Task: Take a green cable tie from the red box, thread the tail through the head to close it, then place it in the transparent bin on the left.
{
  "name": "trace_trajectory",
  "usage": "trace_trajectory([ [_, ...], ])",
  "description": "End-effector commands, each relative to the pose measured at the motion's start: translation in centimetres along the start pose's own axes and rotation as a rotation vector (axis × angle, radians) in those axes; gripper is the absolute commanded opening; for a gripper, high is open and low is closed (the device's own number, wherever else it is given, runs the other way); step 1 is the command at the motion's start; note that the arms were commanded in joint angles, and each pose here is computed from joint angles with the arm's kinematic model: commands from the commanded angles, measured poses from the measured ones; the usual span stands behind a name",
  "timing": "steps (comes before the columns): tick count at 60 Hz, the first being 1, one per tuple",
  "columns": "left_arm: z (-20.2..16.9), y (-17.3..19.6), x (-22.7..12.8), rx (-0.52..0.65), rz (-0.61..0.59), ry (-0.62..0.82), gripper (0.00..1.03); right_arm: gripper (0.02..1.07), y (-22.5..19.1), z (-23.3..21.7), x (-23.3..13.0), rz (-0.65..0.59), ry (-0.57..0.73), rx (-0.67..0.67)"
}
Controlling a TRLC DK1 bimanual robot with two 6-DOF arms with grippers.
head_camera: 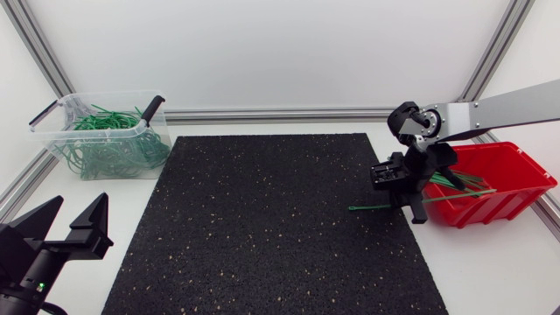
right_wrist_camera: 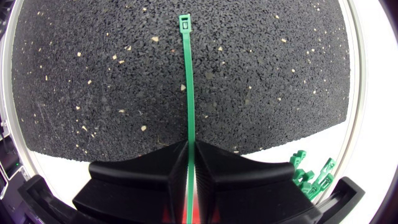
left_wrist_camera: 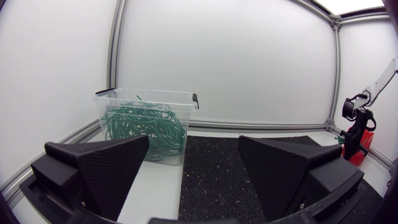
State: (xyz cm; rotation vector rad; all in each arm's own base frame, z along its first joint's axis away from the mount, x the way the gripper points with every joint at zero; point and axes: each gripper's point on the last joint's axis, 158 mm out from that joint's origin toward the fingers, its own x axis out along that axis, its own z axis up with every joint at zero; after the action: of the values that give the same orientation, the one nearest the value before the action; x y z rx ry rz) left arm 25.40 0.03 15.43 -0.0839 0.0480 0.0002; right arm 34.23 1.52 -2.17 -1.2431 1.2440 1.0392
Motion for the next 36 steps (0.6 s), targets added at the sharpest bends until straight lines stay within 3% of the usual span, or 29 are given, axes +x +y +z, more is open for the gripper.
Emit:
trace_trajectory([
  [1,-2.7,0.0,0.2,-0.020,-0.001,0.068,1.00,0.08,0.9,-0.3,-0.4,0.009,0.014,-0.027],
  [18,-2.7,0.1,0.2,-0.020,0.000,0.068,1.00,0.08,2.2,-0.3,-3.0,-0.056,0.003,-0.035],
  [36,-2.2,-0.3,0.1,-0.020,-0.015,0.048,1.00,0.08,2.0,2.4,-8.7,-0.277,-0.113,0.047],
])
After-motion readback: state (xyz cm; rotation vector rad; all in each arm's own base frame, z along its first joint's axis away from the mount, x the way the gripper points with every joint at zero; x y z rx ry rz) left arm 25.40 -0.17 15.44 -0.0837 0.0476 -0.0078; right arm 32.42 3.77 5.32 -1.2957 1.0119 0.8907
